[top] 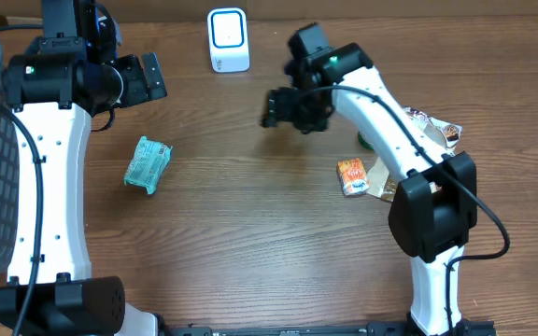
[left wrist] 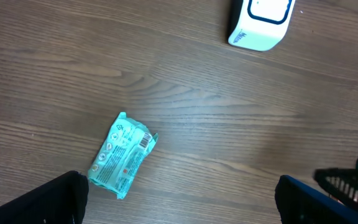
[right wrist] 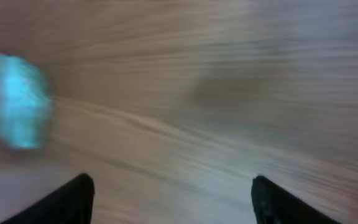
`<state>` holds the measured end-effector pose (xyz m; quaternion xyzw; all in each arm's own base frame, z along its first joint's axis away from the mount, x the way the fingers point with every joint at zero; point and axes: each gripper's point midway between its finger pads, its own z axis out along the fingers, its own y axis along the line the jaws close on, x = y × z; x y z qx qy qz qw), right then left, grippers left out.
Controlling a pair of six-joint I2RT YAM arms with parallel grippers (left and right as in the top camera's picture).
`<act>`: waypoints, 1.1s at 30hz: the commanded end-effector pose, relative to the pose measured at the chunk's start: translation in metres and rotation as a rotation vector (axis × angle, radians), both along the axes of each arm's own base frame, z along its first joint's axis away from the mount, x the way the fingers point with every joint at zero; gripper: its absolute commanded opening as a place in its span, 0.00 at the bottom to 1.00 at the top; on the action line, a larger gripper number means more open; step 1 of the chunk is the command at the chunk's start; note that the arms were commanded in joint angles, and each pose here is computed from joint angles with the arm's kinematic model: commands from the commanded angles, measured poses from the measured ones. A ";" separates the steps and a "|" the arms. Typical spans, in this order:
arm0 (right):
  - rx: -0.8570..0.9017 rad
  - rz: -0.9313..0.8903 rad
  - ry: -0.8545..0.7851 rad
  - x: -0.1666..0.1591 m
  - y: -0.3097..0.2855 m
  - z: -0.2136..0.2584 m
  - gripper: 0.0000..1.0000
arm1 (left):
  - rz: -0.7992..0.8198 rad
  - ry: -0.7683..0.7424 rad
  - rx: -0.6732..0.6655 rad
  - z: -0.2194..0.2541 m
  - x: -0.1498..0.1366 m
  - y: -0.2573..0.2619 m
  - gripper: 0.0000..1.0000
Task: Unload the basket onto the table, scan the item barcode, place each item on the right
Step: 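Carry the orange pack right and drop it on the table, then reach the right gripper left and grasp the teal wipes pack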
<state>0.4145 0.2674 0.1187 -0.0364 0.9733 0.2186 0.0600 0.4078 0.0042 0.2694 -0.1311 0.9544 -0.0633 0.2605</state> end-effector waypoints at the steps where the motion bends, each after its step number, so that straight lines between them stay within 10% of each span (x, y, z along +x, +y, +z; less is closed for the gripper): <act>1: 0.208 0.069 -0.018 -0.020 0.081 0.017 0.79 | -0.006 0.004 0.009 -0.002 0.001 0.002 1.00; 11: 0.331 0.105 -0.119 -0.057 0.217 -0.013 0.79 | -0.006 0.004 0.009 -0.002 0.001 0.002 1.00; 33: 0.056 0.169 -0.559 -0.049 0.257 -0.080 0.57 | -0.006 0.004 0.009 -0.002 0.001 0.002 1.00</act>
